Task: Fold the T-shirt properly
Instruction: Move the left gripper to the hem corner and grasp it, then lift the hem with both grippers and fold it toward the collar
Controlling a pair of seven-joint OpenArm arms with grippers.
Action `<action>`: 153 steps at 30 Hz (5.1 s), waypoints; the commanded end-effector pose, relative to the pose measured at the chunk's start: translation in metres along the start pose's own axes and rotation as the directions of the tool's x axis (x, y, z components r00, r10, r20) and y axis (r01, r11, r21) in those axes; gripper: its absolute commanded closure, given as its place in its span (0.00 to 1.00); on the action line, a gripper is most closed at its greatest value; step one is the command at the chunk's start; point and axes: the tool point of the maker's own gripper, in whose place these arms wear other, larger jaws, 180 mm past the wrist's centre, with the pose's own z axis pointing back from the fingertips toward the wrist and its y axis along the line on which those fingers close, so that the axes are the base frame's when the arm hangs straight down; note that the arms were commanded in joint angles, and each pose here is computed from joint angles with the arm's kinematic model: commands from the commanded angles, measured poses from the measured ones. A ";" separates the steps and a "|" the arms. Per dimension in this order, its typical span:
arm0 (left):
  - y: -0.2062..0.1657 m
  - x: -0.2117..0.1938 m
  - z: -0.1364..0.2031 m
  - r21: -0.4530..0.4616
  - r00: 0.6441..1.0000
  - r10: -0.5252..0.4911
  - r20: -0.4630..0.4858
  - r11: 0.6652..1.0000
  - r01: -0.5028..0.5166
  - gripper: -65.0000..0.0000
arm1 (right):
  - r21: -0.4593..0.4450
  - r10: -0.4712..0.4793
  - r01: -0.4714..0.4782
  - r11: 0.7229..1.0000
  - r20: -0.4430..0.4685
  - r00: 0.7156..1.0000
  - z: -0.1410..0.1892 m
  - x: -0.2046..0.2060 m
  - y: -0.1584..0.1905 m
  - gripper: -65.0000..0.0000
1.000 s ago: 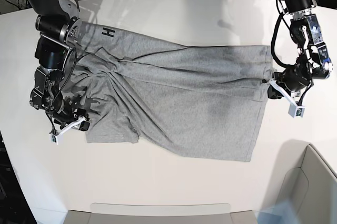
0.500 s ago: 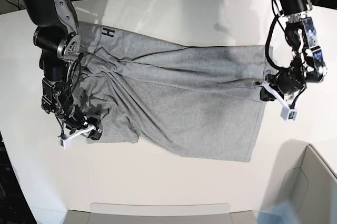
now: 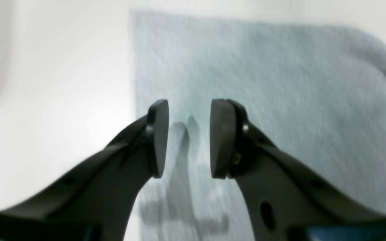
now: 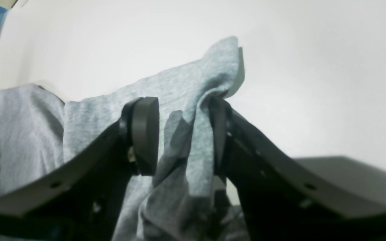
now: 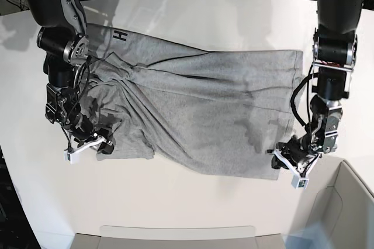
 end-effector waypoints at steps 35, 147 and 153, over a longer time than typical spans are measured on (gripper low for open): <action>0.020 -0.191 0.000 0.011 0.946 -0.101 -0.309 0.994 0.110 0.64 | -0.052 0.031 -0.039 0.998 -0.154 0.988 0.009 -0.020 -0.018 0.62; 0.099 -0.012 0.026 0.194 0.981 0.014 0.192 0.980 -0.052 1.00 | -0.256 0.529 -0.486 0.836 0.138 0.837 0.135 0.085 0.048 1.00; 0.100 -0.022 0.025 0.193 0.984 0.017 0.176 0.980 -0.052 1.00 | -0.278 0.547 -0.500 0.820 0.126 0.828 0.147 0.083 0.047 1.00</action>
